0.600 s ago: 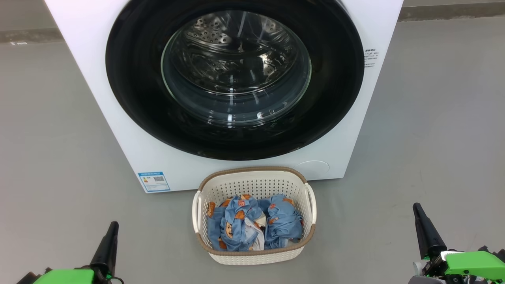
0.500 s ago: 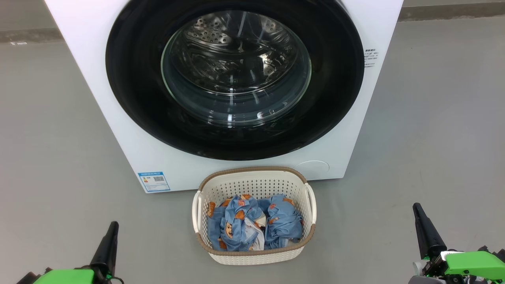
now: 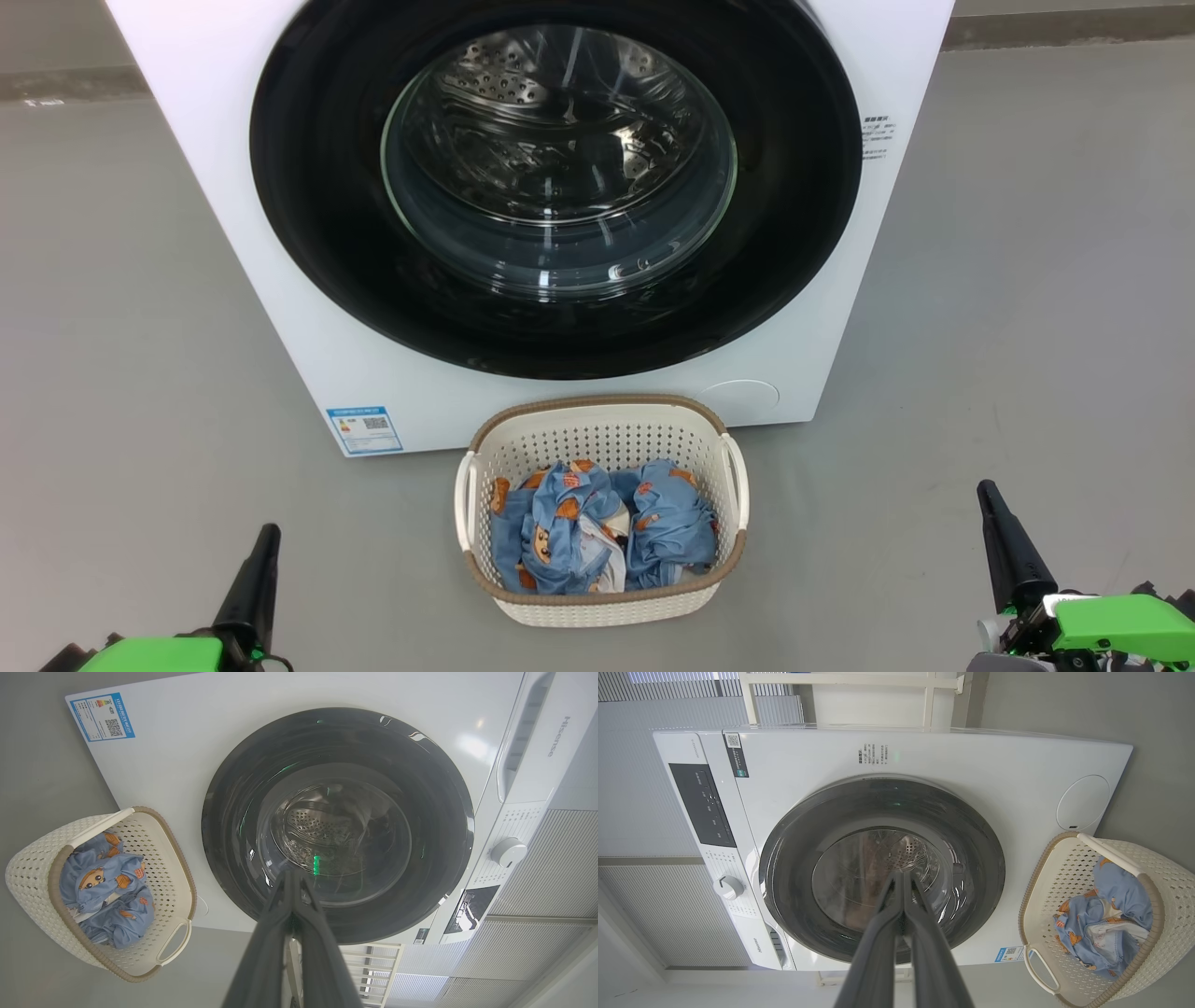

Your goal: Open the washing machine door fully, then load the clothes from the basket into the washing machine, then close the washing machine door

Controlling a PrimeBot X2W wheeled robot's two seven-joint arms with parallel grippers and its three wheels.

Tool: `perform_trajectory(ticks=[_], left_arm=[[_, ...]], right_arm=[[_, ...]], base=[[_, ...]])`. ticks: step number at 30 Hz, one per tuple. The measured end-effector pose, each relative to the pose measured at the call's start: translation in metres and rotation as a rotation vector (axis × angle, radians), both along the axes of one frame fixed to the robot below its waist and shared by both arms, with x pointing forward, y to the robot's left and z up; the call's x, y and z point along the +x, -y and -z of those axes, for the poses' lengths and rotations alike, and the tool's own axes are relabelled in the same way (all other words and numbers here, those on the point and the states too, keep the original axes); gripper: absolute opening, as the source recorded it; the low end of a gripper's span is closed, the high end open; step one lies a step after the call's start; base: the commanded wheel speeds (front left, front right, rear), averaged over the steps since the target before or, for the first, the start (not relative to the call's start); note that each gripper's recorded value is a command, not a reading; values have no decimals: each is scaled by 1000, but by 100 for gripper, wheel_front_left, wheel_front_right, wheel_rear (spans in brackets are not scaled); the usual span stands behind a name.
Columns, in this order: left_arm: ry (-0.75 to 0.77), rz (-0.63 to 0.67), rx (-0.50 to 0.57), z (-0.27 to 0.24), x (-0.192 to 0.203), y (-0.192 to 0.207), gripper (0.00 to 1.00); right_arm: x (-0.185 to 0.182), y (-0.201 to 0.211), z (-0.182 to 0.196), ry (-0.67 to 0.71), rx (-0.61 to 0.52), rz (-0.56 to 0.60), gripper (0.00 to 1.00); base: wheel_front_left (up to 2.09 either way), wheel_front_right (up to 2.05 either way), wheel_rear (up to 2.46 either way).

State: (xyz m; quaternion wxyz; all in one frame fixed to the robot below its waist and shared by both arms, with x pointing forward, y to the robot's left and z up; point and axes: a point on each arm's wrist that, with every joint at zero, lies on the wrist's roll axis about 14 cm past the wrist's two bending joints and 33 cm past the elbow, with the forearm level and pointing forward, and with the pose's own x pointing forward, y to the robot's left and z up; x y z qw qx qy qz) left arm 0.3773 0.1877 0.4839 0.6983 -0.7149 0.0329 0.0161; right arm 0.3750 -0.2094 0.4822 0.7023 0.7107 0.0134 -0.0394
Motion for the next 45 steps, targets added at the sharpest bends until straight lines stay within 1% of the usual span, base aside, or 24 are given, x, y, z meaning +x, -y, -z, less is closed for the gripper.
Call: perform_trajectory(ticks=[45], left_arm=[[0,-1,-2,0,0,0,0]], right_arm=[[0,0,0,0,0,0,0]], base=[[0,0,0]])
